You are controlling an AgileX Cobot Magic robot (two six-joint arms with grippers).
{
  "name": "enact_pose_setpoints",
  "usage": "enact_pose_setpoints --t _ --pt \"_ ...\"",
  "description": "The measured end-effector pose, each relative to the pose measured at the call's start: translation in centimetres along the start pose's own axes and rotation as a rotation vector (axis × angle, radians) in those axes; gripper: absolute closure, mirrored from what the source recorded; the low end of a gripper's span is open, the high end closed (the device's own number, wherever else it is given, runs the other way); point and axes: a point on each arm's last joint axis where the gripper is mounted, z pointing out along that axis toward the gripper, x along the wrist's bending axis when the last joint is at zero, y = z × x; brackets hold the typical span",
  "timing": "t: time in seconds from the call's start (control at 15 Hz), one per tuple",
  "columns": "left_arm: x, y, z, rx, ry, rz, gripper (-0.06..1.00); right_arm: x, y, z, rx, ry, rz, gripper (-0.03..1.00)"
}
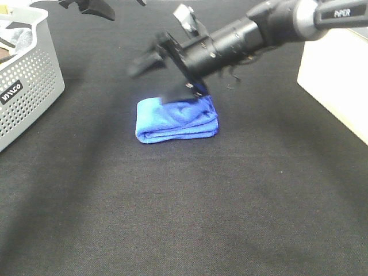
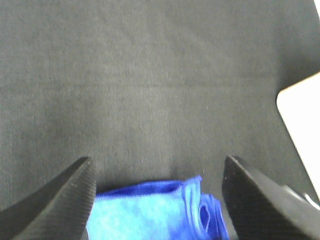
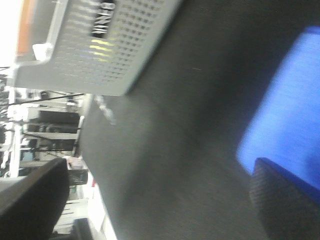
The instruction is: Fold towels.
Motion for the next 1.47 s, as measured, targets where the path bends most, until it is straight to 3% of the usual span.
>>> enact_pose_setpoints --t 0.27,0.6,0.93,1.13,1.33,1.47 --pt "0.0 -0.2 0.0 0.024 0.005 0.001 0.26 -4.4 0.3 -2.5 0.008 -0.114 0.066 0.05" --pt "0.2 -0.5 0.0 0.059 0.019 0.01 0.26 -6.9 -0.4 -2.5 0.054 -0.153 0.107 0.05" --pt "0.3 -0.7 -2.1 0.114 0.114 0.107 0.26 -6.4 -0.4 -3.1 0.075 -0.179 0.098 0.07" --pt "0.8 -0.8 -4.6 0.166 0.242 0.177 0.26 -6.2 0.1 -5.4 0.052 -0.208 0.112 0.07" --pt "0.6 -0.1 -6.8 0.117 0.307 0.22 0.26 -7.5 -0.2 -6.7 0.083 -0.304 0.139 0.07" --pt "-0.2 0.5 -9.4 0.063 0.32 0.244 0.26 -6.7 -0.4 -7.6 0.115 -0.332 0.117 0.07"
